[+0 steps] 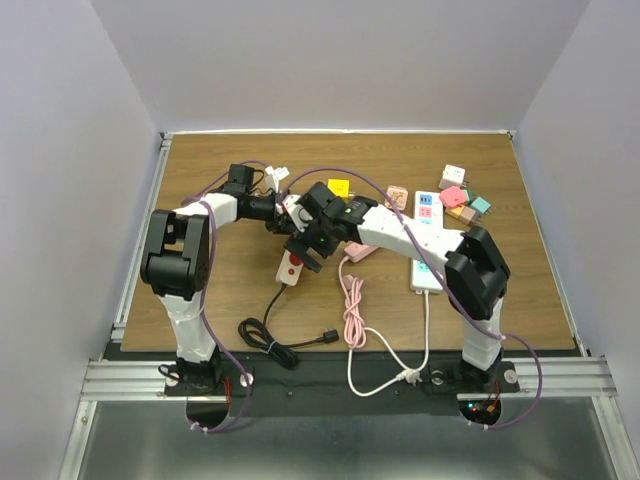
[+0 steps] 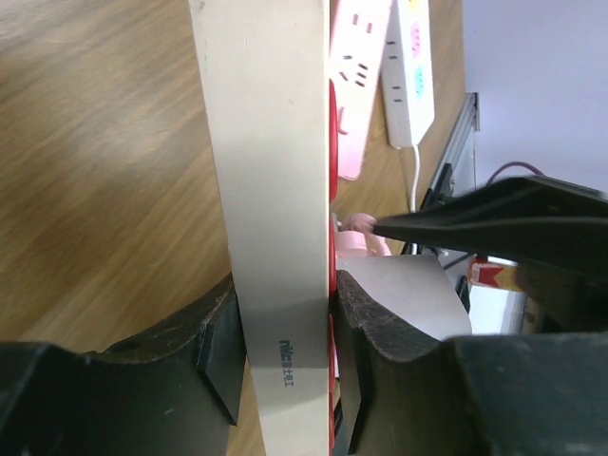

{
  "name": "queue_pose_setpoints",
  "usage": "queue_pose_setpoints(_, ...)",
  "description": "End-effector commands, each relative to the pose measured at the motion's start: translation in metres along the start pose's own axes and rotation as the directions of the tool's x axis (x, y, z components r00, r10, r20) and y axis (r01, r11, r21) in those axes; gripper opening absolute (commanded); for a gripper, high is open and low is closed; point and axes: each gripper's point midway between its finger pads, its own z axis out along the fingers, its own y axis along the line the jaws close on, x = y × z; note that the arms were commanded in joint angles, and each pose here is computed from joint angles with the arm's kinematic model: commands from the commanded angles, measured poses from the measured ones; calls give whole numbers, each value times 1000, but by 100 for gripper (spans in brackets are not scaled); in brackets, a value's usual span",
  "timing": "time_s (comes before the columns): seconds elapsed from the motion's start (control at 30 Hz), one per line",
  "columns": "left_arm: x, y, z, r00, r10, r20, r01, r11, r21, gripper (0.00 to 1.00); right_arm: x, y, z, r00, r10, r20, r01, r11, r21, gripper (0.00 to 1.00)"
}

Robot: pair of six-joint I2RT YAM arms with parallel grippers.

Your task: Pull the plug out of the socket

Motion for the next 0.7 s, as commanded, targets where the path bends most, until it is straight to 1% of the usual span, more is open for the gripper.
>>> queue_pose_setpoints(0.0,2,-50,-12,996,90,0,-89,988,127,0,-40,-2,3,995,-25,97,24,1000,9,95)
queue_pose_setpoints(0.03,5,-51,-12,996,86,-7,-84,987,134,0,-40,1,12,996,-18,88,19,1000,-15,93)
queue_pose_setpoints(0.07,6,-51,-12,996,88,-8,-86,987,135,0,-50,2,10,994,-18,110,20,1000,-22,86)
queue_pose_setpoints(0.1,7,-51,-11,996,86,-10,-84,987,136,0,-52,2,13,994,-10,109,13,1000,-28,81)
queue_pose_setpoints(0.13,7,-52,-12,996,91,-8,-89,987,135,0,-52,3,16,994,1,105,2,999,-33,74)
queue_pose_setpoints(0.17,8,-51,-12,996,92,-9,-90,987,130,0,-53,5,17,995,3,103,1,999,-42,64)
queue_pose_setpoints(0.2,9,-49,-12,996,88,-8,-86,989,117,0,-52,5,17,995,8,98,-4,999,-44,32)
queue_pose_setpoints(0.27,8,-35,-9,995,97,-9,-96,994,55,0,-50,3,13,995,8,98,-5,1000,-27,4)
queue_pose_setpoints(0.3,13,-26,-9,997,71,-29,-71,997,18,0,-48,2,6,995,9,100,-7,1000,-21,0)
queue_pose_setpoints(0.33,13,-11,-6,997,66,-35,-67,997,-39,0,-47,0,2,995,7,101,-7,1000,-5,0)
queue_pose_setpoints(0.4,20,7,-3,998,37,-57,-43,994,-98,0,-46,-1,-12,993,4,115,-5,1000,8,0)
queue_pose_setpoints(0.43,23,23,-1,998,11,-69,-21,988,-151,0,-46,0,-17,992,4,122,-5,1000,9,0)
queue_pose_setpoints(0.53,29,46,2,996,-16,-85,-3,975,-220,0,-45,4,-33,990,9,138,-8,1000,-8,0)
queue_pose_setpoints(0.67,33,73,0,995,-32,-96,-2,942,-337,0,-39,-3,-50,991,8,133,-13,999,36,0)
